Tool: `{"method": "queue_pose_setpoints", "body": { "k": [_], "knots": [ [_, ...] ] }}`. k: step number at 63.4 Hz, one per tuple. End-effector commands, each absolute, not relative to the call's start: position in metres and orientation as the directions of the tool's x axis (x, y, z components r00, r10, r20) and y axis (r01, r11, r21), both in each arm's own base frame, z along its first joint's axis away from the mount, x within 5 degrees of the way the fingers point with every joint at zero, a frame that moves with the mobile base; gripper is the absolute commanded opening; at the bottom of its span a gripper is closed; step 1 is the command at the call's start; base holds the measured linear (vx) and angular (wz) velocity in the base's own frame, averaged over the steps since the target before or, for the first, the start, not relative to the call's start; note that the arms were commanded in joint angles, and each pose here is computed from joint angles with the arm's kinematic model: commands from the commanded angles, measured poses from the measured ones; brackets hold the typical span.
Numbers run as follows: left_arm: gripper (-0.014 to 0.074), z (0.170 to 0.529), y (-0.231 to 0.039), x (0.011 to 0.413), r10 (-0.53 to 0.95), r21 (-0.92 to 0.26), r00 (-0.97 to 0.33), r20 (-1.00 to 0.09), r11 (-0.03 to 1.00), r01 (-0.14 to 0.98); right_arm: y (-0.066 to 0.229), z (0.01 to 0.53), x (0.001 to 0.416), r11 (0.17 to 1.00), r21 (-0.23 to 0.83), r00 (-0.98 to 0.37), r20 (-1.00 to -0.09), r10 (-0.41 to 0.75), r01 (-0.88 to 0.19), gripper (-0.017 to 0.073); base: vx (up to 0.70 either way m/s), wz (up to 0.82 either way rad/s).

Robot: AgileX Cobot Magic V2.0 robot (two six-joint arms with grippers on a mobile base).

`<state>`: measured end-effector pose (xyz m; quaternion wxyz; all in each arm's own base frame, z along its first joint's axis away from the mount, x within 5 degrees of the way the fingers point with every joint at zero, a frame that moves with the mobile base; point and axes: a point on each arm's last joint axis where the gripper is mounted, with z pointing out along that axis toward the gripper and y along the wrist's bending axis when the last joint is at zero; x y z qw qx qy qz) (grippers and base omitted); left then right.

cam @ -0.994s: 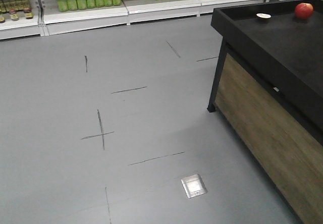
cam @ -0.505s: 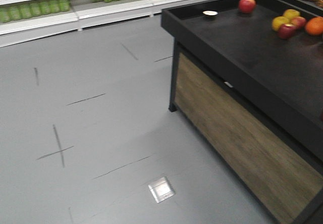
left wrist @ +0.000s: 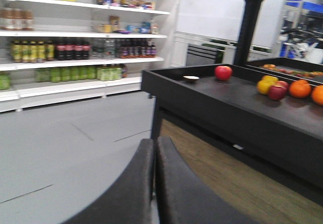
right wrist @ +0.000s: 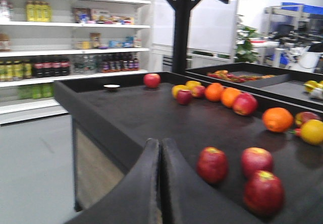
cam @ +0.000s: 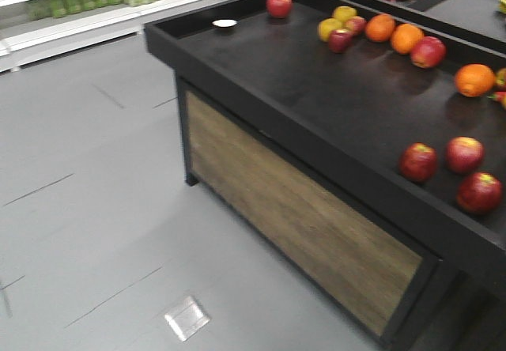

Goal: Pick three apples into basket with both arms
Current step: 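Turn the base and approach the table holding the light-blue basket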

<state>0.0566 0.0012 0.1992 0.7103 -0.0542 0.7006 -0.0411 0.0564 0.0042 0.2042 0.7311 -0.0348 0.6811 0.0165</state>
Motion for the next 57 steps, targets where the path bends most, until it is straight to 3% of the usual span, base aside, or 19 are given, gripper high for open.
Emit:
{"method": "queue_pose_setpoints", "body": {
  "k": [1,57],
  "knots": [
    [-0.0007,0.1993,0.001,0.0571,-0.142,-0.143,0.066,-0.988,0.99,-0.009,0.0043,0.206,0.0565,0.997,-0.043,0.129,-0.991,-0.034,-0.068,-0.0009,0.11,-0.49],
    [-0.0007,0.1993,0.001,0.0571,-0.142,-0.143,0.066,-0.988,0.99,-0.009,0.0043,0.206,0.0565,0.997,-0.043,0.129,-0.991,-0.034,-0.068,-0.0009,0.11,-0.46]
  ]
}}
